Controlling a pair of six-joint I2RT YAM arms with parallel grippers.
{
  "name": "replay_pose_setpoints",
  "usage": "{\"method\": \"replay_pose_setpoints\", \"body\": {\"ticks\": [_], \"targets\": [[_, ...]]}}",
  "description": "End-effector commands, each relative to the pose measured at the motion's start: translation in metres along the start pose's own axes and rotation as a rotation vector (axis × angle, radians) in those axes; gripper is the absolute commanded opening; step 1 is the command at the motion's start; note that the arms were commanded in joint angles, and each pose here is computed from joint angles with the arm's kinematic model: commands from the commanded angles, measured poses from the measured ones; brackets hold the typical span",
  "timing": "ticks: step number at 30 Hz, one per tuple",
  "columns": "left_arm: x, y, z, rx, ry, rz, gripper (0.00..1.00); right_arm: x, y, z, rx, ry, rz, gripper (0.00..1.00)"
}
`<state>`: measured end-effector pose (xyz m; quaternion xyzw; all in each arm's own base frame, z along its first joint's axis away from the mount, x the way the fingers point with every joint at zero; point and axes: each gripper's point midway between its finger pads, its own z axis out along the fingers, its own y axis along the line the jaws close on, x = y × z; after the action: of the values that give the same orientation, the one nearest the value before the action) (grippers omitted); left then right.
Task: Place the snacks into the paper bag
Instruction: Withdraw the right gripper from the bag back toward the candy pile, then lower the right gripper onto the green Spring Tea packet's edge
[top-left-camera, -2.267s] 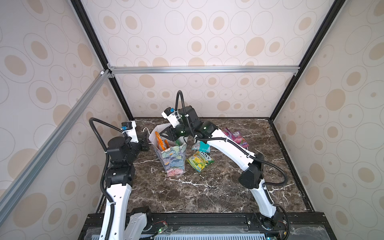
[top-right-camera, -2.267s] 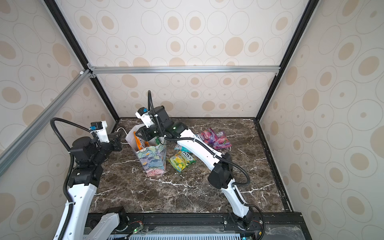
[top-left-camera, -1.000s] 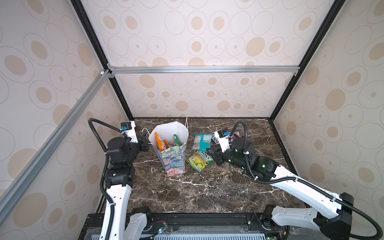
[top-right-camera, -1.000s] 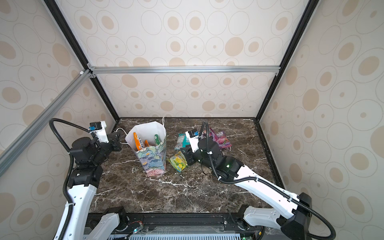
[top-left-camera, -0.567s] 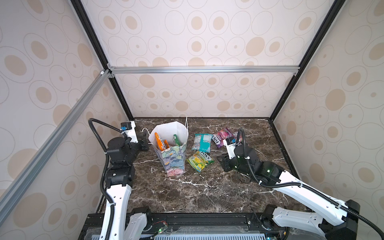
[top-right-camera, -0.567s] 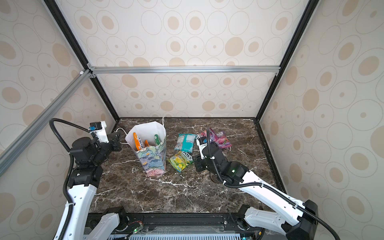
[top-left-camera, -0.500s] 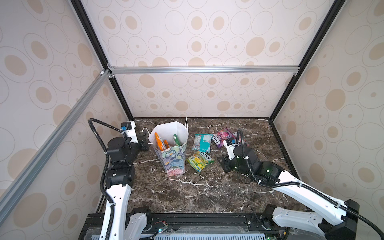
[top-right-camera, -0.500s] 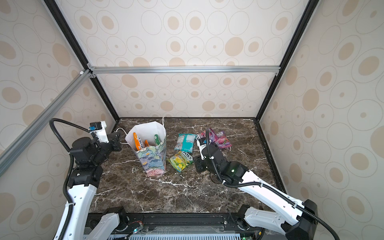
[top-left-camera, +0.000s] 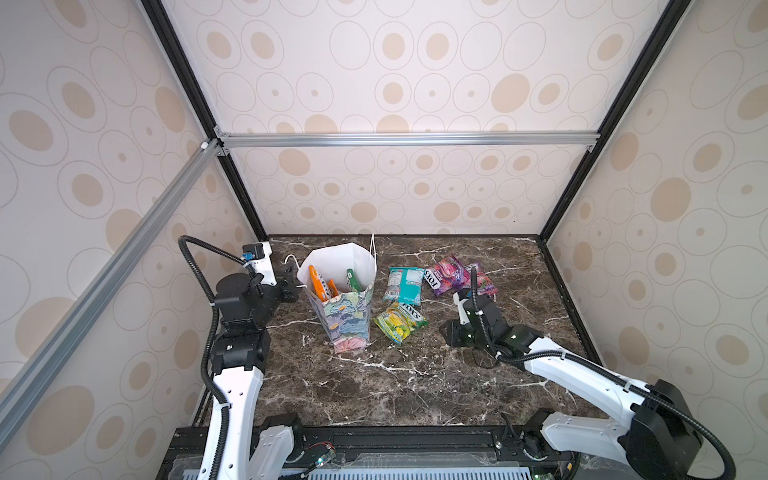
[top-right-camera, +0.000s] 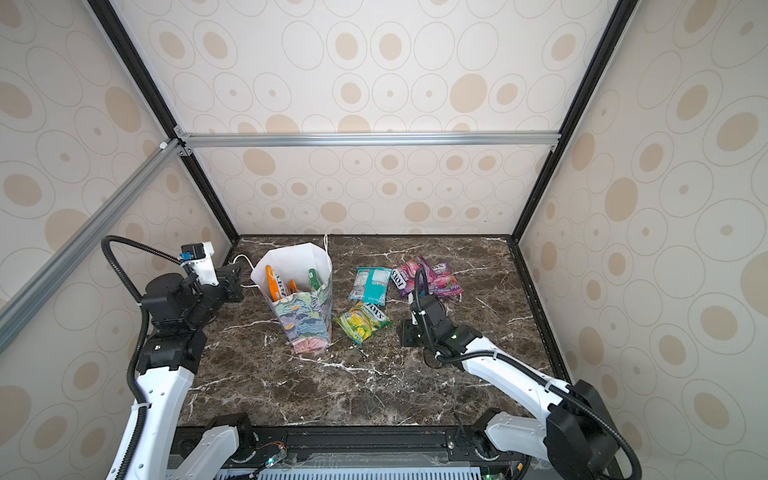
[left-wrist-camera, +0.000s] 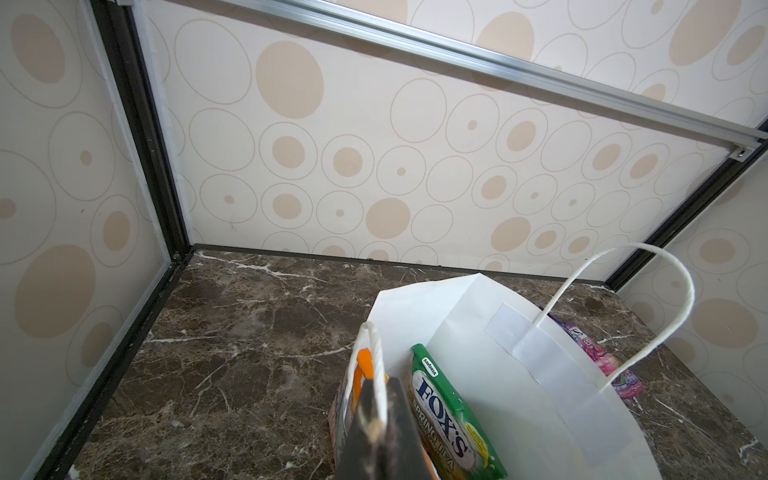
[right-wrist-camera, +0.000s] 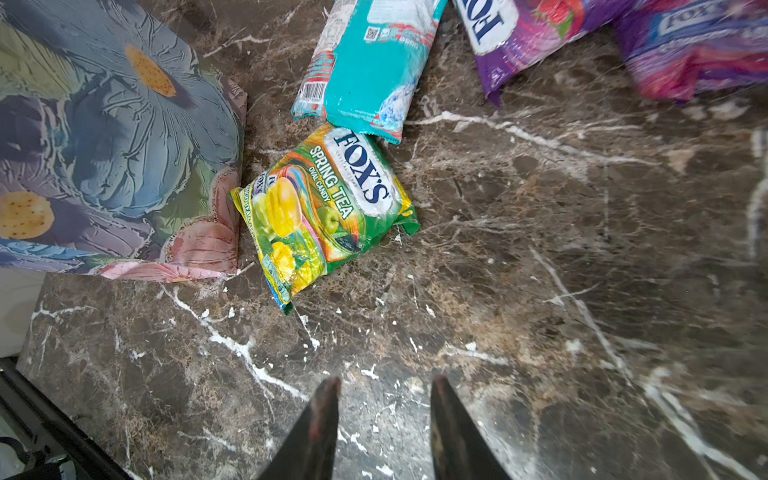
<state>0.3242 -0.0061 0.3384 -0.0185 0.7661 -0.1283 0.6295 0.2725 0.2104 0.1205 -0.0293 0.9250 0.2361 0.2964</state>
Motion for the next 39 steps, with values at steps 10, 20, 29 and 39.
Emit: {"method": "replay_pose_setpoints", "body": {"ticks": [10,20,29,39], "targets": [[-0.007,-0.001,-0.002,0.004,-0.022,0.021,0.0,-0.001,0.015,0.044,-0.246,-0.057,0.328,0.5],[-0.008,-0.003,-0.003,0.01,-0.024,0.022,0.0,0.001,-0.002,0.045,-0.197,-0.11,0.375,0.53],[-0.008,-0.003,-0.003,0.009,-0.025,0.021,0.0,0.0,0.005,0.062,-0.265,-0.106,0.465,0.53],[-0.009,-0.002,-0.004,0.005,-0.028,0.023,0.0,-0.003,0.006,0.084,-0.265,-0.096,0.489,0.54]]}}
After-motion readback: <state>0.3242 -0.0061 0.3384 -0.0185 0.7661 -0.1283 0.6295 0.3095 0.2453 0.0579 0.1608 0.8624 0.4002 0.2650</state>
